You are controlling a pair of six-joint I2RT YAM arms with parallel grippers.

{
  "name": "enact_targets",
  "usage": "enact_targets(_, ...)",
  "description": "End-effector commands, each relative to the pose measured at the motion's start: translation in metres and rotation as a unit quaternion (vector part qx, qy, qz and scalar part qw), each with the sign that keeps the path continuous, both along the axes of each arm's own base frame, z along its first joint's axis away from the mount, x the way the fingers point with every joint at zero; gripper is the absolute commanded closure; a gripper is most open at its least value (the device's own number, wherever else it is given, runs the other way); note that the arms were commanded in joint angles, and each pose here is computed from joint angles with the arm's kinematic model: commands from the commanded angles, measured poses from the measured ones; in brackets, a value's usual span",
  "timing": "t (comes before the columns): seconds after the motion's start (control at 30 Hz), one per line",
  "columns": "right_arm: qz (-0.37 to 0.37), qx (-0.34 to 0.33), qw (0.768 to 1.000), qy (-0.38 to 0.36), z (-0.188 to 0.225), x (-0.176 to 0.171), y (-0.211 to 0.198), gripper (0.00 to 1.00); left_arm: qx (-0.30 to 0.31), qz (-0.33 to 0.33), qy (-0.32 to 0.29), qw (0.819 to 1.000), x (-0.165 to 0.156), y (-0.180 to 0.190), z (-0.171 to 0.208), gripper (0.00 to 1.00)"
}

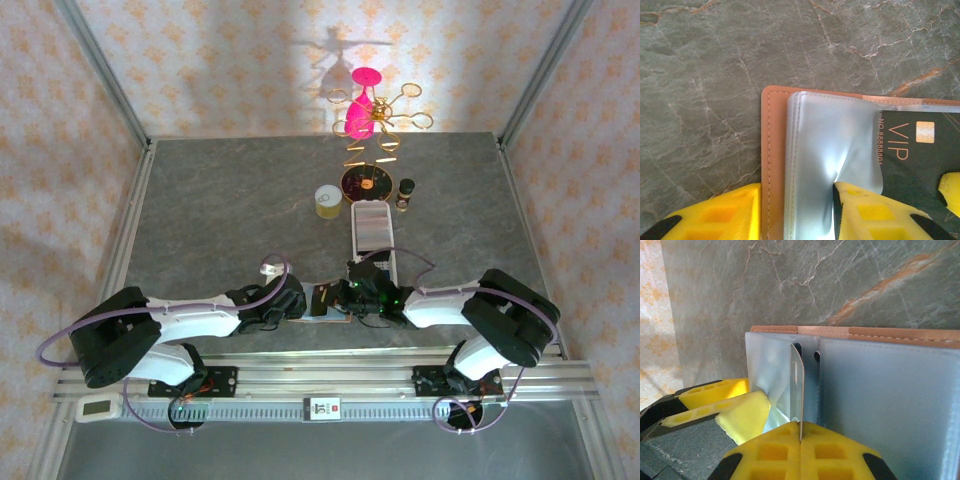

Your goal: Put the credit cards into the card holder

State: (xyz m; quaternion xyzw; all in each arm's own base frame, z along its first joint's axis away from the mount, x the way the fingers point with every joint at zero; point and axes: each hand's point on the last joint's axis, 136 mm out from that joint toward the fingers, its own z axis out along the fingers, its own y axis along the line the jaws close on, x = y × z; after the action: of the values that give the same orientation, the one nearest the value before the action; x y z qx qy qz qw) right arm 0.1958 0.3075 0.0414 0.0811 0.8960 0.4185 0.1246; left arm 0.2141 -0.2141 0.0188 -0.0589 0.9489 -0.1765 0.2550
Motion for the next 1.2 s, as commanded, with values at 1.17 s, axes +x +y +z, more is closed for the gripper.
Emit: enact_targets(1.17,0.033,-0.085,0.996,0.004,-0.017,-0.004,-0.003,0.85,-0.039,-0.008,0.049,0.998,-0.033,0.007,-0.022,0.59)
